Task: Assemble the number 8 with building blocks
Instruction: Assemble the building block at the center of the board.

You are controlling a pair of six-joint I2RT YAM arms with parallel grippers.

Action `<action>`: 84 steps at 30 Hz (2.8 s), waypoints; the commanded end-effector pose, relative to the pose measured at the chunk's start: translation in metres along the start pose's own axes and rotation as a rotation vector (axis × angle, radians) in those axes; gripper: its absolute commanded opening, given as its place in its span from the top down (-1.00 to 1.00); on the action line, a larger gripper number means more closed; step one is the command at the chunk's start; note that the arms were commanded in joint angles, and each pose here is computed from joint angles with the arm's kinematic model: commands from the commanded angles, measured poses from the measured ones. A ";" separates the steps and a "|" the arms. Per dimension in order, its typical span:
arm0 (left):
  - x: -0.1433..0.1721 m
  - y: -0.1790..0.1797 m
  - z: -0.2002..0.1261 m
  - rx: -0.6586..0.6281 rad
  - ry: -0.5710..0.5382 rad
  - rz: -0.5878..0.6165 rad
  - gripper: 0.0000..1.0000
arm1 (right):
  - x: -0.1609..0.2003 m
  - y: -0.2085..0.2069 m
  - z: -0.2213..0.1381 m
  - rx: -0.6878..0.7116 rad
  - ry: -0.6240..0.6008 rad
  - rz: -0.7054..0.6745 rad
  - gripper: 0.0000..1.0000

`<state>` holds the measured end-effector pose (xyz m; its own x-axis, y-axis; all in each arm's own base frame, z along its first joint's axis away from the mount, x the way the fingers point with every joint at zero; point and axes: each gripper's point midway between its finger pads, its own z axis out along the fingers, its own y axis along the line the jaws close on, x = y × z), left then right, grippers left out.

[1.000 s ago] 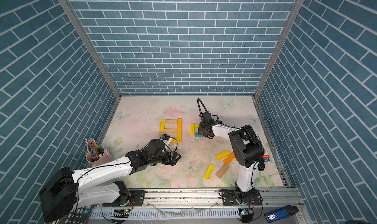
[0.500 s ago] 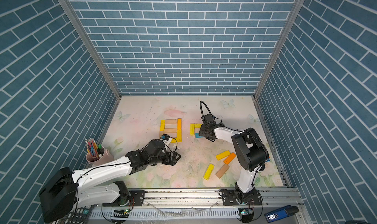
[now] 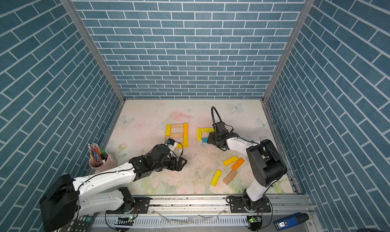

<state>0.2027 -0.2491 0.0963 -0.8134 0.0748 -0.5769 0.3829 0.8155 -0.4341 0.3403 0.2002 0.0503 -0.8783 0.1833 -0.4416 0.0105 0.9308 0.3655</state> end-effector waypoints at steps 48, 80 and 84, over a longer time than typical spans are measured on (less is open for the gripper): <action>-0.011 0.016 -0.011 -0.014 -0.075 -0.064 -0.99 | 0.035 -0.005 0.025 0.134 0.210 -0.380 -0.61; -0.010 0.015 -0.010 -0.008 -0.067 -0.064 -0.99 | 0.031 0.005 0.027 0.119 0.186 -0.360 -0.40; -0.010 0.015 -0.009 -0.007 -0.065 -0.064 -0.99 | 0.032 0.002 0.027 0.135 0.182 -0.343 -0.35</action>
<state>0.2102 -0.2318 0.1005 -0.8081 -0.0100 -0.5890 0.3267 0.8244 -0.4622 0.3327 0.2205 0.0243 -0.8891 -0.2212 -0.4008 -0.2868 0.9515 0.1112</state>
